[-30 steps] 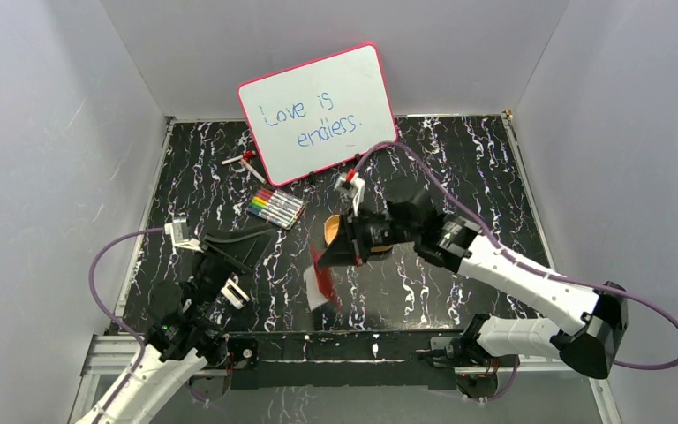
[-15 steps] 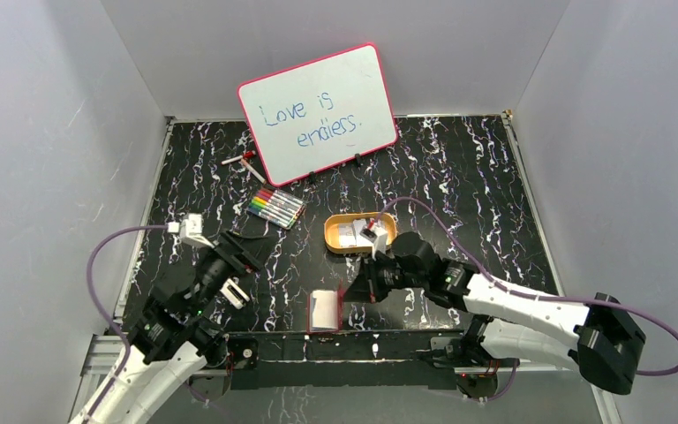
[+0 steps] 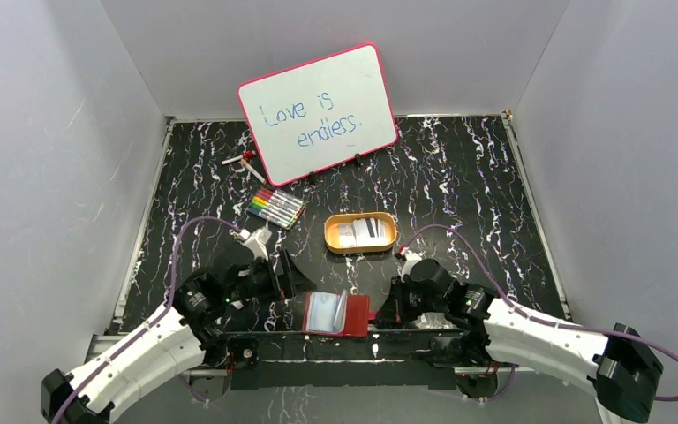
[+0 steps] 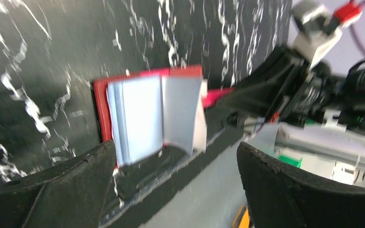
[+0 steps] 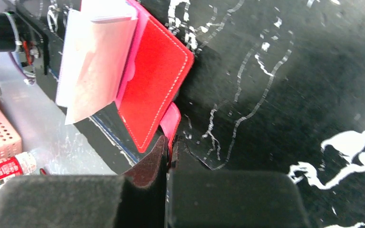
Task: Put the credit cards into the card holder
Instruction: Place the card holder at the center of the board.
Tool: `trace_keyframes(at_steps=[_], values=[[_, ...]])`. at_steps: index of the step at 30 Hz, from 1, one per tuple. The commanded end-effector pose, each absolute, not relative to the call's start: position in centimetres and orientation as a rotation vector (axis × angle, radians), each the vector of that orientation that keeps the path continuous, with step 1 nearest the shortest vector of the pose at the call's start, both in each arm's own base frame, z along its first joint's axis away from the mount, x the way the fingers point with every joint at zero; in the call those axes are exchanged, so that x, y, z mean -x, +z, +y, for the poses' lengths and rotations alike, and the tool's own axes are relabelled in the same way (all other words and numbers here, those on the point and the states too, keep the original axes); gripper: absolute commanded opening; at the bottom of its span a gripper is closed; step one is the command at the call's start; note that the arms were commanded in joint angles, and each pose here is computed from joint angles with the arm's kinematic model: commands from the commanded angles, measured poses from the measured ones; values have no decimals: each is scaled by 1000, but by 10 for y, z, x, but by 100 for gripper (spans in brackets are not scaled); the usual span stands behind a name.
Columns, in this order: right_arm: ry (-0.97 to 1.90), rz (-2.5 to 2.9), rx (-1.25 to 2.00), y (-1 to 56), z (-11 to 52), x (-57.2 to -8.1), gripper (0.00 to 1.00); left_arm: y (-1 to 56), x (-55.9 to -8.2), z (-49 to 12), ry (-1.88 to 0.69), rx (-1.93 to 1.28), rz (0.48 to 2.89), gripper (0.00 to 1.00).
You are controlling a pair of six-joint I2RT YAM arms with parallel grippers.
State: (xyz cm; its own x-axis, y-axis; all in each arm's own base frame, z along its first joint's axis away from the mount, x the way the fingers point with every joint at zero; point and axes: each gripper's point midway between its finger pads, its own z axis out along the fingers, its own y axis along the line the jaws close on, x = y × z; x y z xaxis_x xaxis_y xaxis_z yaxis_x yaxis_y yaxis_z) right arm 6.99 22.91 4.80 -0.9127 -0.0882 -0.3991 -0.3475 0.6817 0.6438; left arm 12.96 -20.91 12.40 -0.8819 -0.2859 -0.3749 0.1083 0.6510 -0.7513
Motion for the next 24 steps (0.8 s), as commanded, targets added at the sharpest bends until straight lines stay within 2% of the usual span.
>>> trace_keyframes(at_steps=[1,8,11,18,24], values=[[1001,2591,286,34,213,-69,0,105,-86,-214,-1137,104,2602,95],[1007,2609,302,30,210,-63,0,56,-48,-217,-853,34,2854,95],[1015,2601,309,32,211,-64,0,48,-47,-217,-789,34,2874,95],[1053,2584,340,35,215,-62,0,29,-50,-230,-890,119,2851,91],[1073,2594,360,32,218,-59,0,25,-52,-243,-970,120,2829,82]])
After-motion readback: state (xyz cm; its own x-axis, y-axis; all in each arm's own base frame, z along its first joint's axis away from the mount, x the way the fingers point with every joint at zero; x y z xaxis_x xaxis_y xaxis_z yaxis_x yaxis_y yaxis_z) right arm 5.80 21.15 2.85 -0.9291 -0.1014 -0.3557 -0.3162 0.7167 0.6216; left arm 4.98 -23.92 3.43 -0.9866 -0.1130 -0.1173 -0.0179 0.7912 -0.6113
